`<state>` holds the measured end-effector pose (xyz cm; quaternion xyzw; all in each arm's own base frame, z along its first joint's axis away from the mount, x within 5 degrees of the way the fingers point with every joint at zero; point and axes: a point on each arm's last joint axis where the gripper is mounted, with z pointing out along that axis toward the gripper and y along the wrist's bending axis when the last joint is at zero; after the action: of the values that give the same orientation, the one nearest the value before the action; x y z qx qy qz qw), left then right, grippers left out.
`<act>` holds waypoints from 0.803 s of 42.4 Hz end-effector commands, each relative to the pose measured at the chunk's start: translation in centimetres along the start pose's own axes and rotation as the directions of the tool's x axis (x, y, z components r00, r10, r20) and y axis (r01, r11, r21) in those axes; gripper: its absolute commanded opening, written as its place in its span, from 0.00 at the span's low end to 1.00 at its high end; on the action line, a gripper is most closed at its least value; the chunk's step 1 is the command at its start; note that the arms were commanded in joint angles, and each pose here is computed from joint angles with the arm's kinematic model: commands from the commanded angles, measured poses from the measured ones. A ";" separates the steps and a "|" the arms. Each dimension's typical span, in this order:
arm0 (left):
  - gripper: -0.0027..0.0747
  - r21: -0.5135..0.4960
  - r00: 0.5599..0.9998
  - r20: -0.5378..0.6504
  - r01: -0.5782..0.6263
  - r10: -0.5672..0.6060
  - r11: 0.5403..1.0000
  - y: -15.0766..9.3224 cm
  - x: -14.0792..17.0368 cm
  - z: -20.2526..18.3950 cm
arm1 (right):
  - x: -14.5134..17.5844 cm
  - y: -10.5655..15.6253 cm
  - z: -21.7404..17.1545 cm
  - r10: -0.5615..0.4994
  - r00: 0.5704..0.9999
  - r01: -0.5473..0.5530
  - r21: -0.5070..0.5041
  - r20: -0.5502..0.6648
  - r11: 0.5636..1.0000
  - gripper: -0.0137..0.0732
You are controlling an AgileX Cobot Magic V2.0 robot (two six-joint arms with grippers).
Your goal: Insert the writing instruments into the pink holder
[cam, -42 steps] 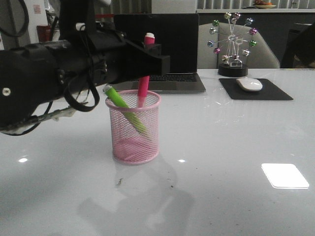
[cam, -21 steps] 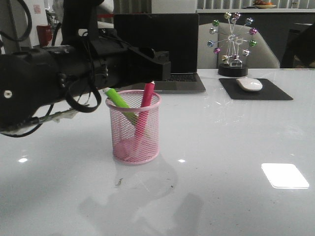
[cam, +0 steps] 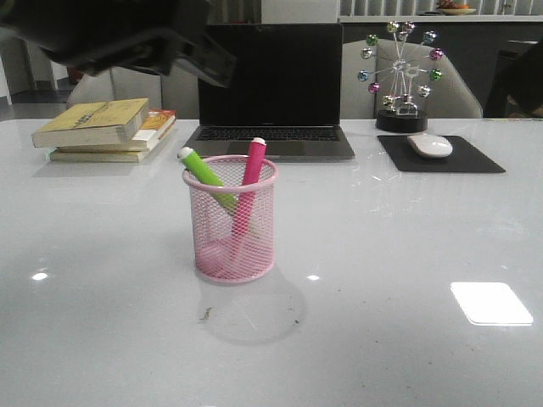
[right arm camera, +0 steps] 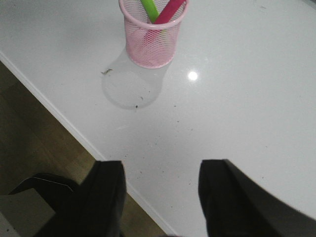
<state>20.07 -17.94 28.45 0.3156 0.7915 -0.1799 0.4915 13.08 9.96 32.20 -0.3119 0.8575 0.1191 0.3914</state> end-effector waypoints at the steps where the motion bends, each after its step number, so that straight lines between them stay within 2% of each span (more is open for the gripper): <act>1: 0.63 0.010 1.000 -0.014 -0.013 0.013 1.000 -0.2 -1.3 -3.9 | -1.2 -0.1 -0.8 -0.007 0.995 0.007 0.008 0.103 1.000 0.68; 7: 0.63 0.014 0.989 -0.147 -0.022 0.024 1.000 -0.2 -0.3 -7.7 | -1.2 -0.1 -0.8 -0.007 0.995 0.007 0.008 0.103 1.000 0.68; 12: 0.63 0.001 0.981 -0.185 -0.051 0.051 0.999 0.0 0.1 -10.2 | -1.3 -0.1 -0.8 -0.007 0.994 0.007 0.008 0.106 1.000 0.68; 17: 0.63 -0.003 0.987 -0.154 -0.044 0.043 0.999 0.0 0.1 -12.2 | -1.3 -0.1 -0.8 -0.007 0.994 0.007 0.008 0.105 1.000 0.68; 23: 0.63 -0.026 0.993 -0.103 0.053 -0.055 0.998 0.1 -0.1 -13.6 | -1.3 -0.1 -0.8 -0.008 0.995 0.007 0.008 0.104 1.000 0.68; 29: 0.62 -0.036 0.994 -0.105 0.038 -0.042 0.999 0.2 -0.1 -13.7 | -1.3 -0.1 -0.8 -0.008 0.995 0.007 0.008 0.104 1.000 0.68; 32: 0.62 -0.043 0.994 -0.104 0.025 -0.030 0.999 0.3 -0.1 -13.7 | -1.2 -0.1 -0.8 -0.008 0.995 0.007 0.008 0.099 1.000 0.63; 34: 0.60 -0.051 0.994 -0.104 0.013 -0.018 0.999 0.4 -0.1 -13.7 | -1.2 -0.1 -0.8 -0.008 0.996 0.007 0.008 0.094 1.000 0.56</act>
<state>11.09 -9.32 33.28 0.3101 0.8445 -0.1358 0.4150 13.09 9.96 32.21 -0.3119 0.8574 0.1192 0.3917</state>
